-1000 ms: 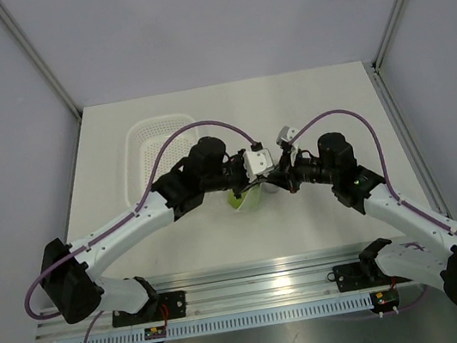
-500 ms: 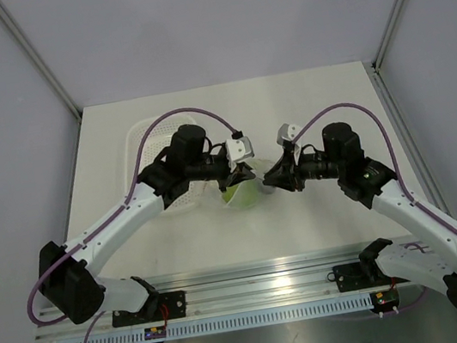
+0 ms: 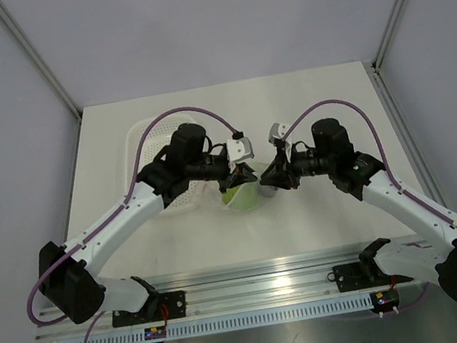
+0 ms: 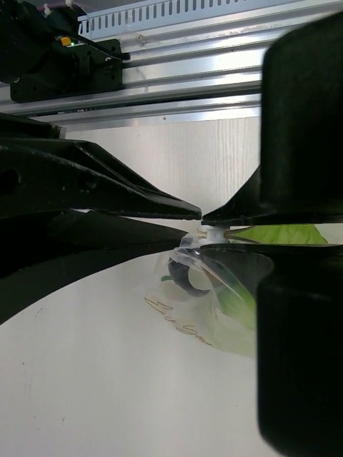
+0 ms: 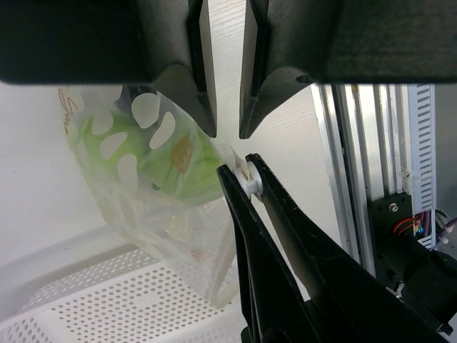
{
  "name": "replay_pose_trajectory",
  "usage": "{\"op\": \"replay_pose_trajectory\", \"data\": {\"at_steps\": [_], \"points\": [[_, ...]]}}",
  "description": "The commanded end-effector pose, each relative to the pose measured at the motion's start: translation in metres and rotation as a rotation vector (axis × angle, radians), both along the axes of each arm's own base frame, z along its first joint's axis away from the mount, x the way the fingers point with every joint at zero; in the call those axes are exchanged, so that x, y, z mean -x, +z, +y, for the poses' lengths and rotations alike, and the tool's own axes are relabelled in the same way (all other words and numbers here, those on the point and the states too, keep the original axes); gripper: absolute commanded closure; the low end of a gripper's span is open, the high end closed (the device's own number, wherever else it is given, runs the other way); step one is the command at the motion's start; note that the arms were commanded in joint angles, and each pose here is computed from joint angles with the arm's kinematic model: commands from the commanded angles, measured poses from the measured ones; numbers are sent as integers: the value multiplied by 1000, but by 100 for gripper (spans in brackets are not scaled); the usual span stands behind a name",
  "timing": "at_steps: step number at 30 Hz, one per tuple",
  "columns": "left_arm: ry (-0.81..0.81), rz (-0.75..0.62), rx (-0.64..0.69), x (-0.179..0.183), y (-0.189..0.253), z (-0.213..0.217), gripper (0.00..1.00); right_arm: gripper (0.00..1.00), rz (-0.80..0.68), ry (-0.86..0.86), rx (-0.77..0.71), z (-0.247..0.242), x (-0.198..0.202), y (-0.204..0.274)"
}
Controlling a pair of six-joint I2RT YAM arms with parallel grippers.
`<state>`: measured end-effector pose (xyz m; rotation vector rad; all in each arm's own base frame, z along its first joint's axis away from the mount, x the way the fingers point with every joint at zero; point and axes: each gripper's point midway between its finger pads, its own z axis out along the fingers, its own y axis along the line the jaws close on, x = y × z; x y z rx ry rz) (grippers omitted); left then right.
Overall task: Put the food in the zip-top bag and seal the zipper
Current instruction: Zip the zipper food storage bag at the center of the board.
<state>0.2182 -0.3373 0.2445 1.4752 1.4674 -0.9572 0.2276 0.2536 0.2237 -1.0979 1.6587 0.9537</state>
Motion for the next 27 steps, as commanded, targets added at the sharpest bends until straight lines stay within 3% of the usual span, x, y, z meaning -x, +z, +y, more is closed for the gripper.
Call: {"op": "replay_pose_trajectory", "data": {"at_steps": [1, 15, 22, 27], "points": [[-42, -50, 70, 0, 31, -8, 100, 75, -74, 30, -30, 6, -7, 28], [-22, -33, 57, -4, 26, -9, 100, 77, -120, 12, -23, 3, -9, 37], [-27, -39, 50, -3, 25, -6, 100, 68, -168, -87, 48, -21, -6, 27], [-29, -47, 51, -3, 27, -6, 100, 59, -223, -47, 8, -19, 3, 35]]}}
